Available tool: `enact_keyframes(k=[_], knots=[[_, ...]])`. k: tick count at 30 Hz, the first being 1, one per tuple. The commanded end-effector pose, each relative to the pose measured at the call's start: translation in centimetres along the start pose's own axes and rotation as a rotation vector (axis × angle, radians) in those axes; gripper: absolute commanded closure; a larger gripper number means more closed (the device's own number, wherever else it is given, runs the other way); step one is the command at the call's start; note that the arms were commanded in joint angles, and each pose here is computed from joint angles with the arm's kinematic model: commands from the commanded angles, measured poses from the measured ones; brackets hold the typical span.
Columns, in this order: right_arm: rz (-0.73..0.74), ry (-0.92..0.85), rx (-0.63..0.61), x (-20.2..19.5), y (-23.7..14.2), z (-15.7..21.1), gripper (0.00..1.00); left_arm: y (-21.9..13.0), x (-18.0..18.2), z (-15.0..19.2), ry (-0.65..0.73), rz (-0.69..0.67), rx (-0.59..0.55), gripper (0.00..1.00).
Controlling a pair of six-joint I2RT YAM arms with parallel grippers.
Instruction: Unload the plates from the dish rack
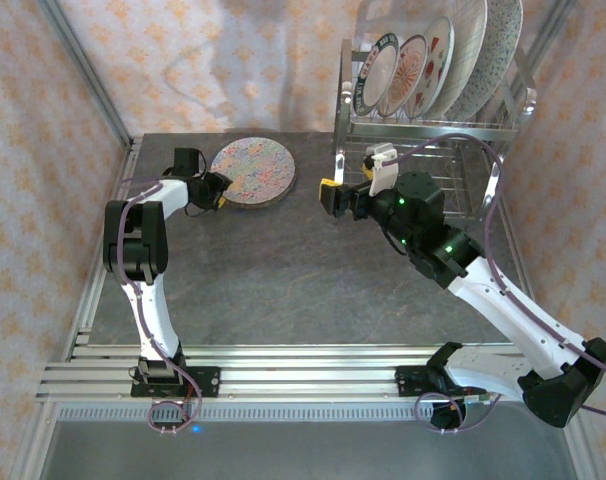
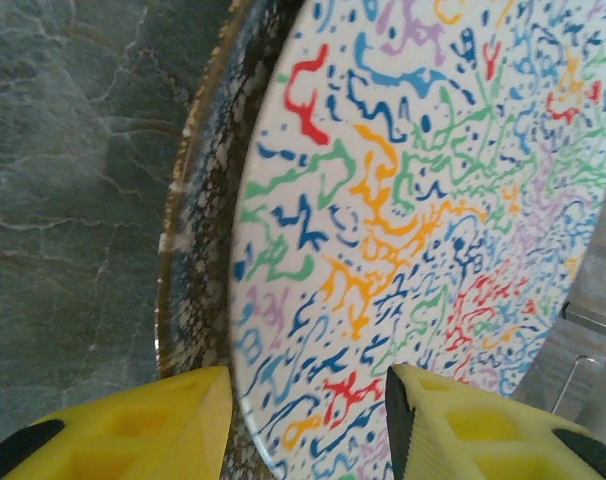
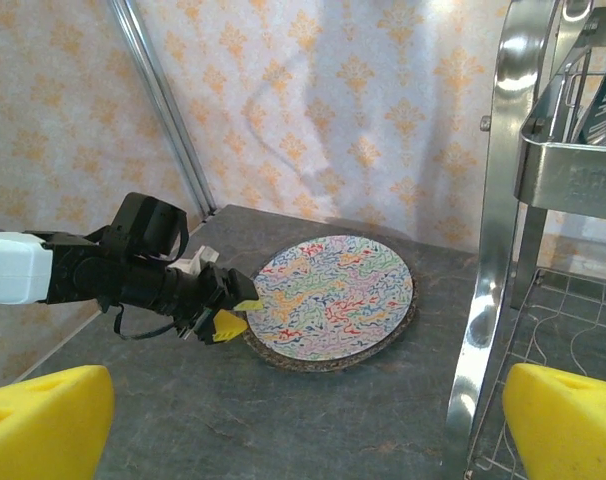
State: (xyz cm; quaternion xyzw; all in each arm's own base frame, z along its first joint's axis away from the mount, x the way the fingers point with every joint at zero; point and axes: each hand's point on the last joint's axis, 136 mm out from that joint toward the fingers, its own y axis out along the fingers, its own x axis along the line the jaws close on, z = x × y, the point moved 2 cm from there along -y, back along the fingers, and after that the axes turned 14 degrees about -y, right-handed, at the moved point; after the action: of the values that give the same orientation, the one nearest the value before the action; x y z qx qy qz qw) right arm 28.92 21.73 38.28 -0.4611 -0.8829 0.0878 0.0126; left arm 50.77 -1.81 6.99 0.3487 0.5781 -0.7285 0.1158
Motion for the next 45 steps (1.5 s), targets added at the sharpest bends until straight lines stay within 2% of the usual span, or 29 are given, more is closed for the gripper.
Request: enact_keyframes(k=[1, 5, 8, 11, 14, 16, 18, 21, 24, 30, 33, 36, 41, 45], knots=[[0.041, 0.017, -0.035, -0.6, -0.5, -1.7, 0.01, -0.2, 1.8, 0.0, 0.002, -0.102, -0.01, 0.52], [0.093, 0.017, -0.041, -1.5, -1.1, -2.3, 0.01, -0.4, 1.8, -0.1, 0.006, -0.11, -0.019, 0.52], [0.212, 0.017, -0.041, -3.4, -2.4, -3.4, 0.01, -1.1, 1.4, 0.0, 0.009, -0.109, -0.029, 0.52], [0.47, 0.034, -0.02, -7.3, -5.2, -5.0, 0.0, -2.6, 0.8, 0.2, 0.015, -0.102, -0.045, 0.51], [0.745, 0.066, 0.045, -11.9, -9.0, -6.5, 0.05, -5.3, -1.4, 1.5, 0.047, -0.056, -0.064, 0.5], [0.867, 0.118, 0.065, -14.7, -11.4, -7.4, 0.11, -8.2, -4.1, 3.9, 0.112, 0.01, -0.079, 0.5], [0.928, 0.168, 0.067, -17.1, -12.9, -7.9, 0.13, -10.7, -6.5, 6.8, 0.181, 0.069, -0.089, 0.49], [0.959, 0.224, 0.046, -20.0, -13.4, -8.7, 0.13, -14.5, -9.7, 12.4, 0.278, 0.175, -0.088, 0.48], [0.978, 0.253, 0.027, -22.5, -13.6, -9.5, 0.13, -18.5, -12.5, 18.4, 0.37, 0.341, -0.081, 0.45], [0.85, 0.275, 0.015, -26.3, -11.0, -10.5, 0.14, -27.2, -16.1, 28.0, 0.508, 0.748, 0.025, 0.43], [0.807, 0.306, 0.042, -28.1, -9.7, -10.0, 0.15, -32.6, -17.2, 30.9, 0.615, 0.925, 0.001, 0.36], [0.774, 0.309, 0.047, -29.1, -8.6, -9.8, 0.17, -36.3, -17.6, 33.0, 0.676, 1.046, -0.015, 0.3], [0.752, 0.326, 0.064, -30.5, -7.0, -9.1, 0.22, -39.2, -18.0, 35.2, 0.756, 1.124, -0.007, 0.3], [0.725, 0.325, 0.071, -31.4, -5.6, -9.1, 0.33, -40.4, -18.0, 36.5, 0.802, 1.151, -0.028, 0.29]])
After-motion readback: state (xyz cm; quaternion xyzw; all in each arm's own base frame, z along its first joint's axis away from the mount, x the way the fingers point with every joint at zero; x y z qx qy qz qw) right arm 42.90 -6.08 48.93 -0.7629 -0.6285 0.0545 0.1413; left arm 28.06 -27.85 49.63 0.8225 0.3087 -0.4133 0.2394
